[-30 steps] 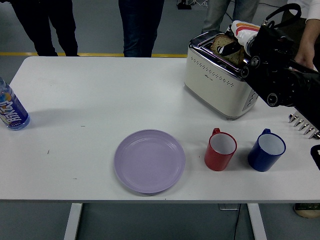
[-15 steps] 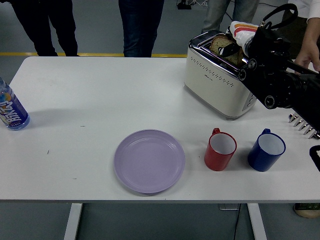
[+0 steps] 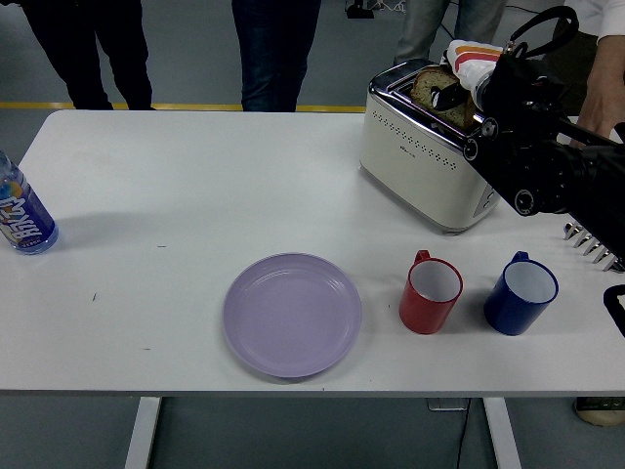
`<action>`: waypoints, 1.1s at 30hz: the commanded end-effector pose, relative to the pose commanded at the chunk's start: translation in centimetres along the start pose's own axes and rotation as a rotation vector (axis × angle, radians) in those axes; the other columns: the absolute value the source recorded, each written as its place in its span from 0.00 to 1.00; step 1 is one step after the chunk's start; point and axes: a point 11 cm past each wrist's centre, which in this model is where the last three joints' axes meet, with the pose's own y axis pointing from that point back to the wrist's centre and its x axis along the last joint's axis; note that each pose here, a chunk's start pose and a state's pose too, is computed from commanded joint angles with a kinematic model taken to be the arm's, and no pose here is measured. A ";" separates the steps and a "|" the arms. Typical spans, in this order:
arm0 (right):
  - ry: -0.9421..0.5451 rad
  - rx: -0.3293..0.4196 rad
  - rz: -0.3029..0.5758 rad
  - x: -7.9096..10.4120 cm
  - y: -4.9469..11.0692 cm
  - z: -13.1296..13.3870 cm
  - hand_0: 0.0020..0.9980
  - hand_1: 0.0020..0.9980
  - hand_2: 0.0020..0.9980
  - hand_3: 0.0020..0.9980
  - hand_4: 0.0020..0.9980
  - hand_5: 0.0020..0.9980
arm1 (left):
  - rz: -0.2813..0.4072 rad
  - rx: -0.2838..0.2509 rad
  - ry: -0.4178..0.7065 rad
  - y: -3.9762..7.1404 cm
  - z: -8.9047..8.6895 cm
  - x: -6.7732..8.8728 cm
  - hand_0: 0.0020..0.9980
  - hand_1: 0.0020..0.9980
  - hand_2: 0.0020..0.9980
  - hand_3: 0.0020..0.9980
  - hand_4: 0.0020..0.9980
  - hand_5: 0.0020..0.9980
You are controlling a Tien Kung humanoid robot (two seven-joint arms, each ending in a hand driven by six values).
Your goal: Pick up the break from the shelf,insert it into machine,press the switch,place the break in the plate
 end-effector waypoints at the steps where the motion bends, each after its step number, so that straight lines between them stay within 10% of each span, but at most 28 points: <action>1: 0.001 0.000 0.000 0.0 0.0 0.0 0.15 0.23 0.44 0.48 0.49 0.12 | 0.000 0.000 0.000 0.0 0.0 0.0 0.38 0.50 0.66 0.78 0.66 1.00; 33: -0.072 0.005 0.070 3.2 0.5 2.1 0.11 0.19 0.42 0.46 0.44 0.09 | 0.005 0.011 0.005 -0.1 -0.5 0.3 0.38 0.50 0.65 0.78 0.66 1.00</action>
